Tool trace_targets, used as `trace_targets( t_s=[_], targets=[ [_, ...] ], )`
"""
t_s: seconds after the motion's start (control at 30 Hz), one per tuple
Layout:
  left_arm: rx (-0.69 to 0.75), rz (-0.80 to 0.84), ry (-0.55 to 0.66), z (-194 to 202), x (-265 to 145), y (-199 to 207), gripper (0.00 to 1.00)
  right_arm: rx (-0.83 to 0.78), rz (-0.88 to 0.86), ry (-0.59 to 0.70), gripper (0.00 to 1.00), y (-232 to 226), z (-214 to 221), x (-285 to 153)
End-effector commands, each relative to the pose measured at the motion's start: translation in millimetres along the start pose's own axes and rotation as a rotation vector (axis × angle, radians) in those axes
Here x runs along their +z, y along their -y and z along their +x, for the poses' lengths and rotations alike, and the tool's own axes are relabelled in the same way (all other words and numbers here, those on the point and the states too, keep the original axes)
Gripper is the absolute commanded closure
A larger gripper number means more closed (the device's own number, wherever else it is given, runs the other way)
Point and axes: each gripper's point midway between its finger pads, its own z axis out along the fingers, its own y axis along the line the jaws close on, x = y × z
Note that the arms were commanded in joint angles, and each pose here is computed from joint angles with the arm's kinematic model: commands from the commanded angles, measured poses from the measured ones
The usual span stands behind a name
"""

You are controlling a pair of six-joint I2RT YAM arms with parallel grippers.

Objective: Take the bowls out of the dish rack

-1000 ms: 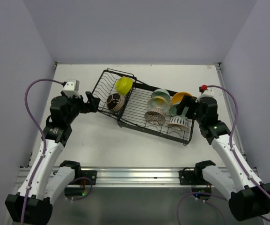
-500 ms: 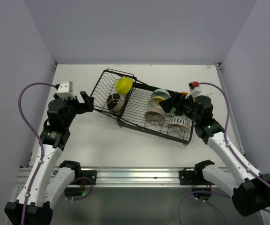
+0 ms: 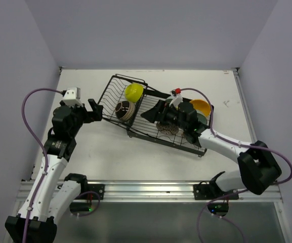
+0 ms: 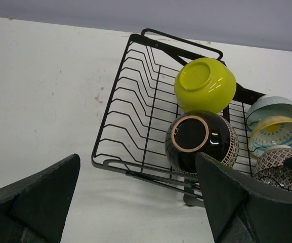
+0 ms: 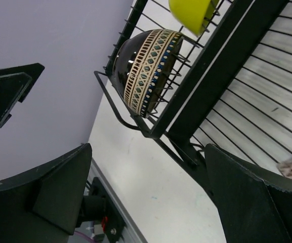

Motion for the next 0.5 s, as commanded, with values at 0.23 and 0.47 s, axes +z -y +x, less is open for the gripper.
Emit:
trace_targets(
  t_s=[0.23, 0.47],
  targets=[
    [0.008, 0.056, 0.055, -18.1, -2.7, 12.7, 0.0, 0.097, -0.199, 0.087, 0.04, -58.3, -18.2, 42.2],
    [0.004, 0.071, 0.051, -17.8, -2.5, 15.5, 0.0, 0.152, -0.23, 0.08, 0.07, -56.0, -5.1, 61.4]
  ],
)
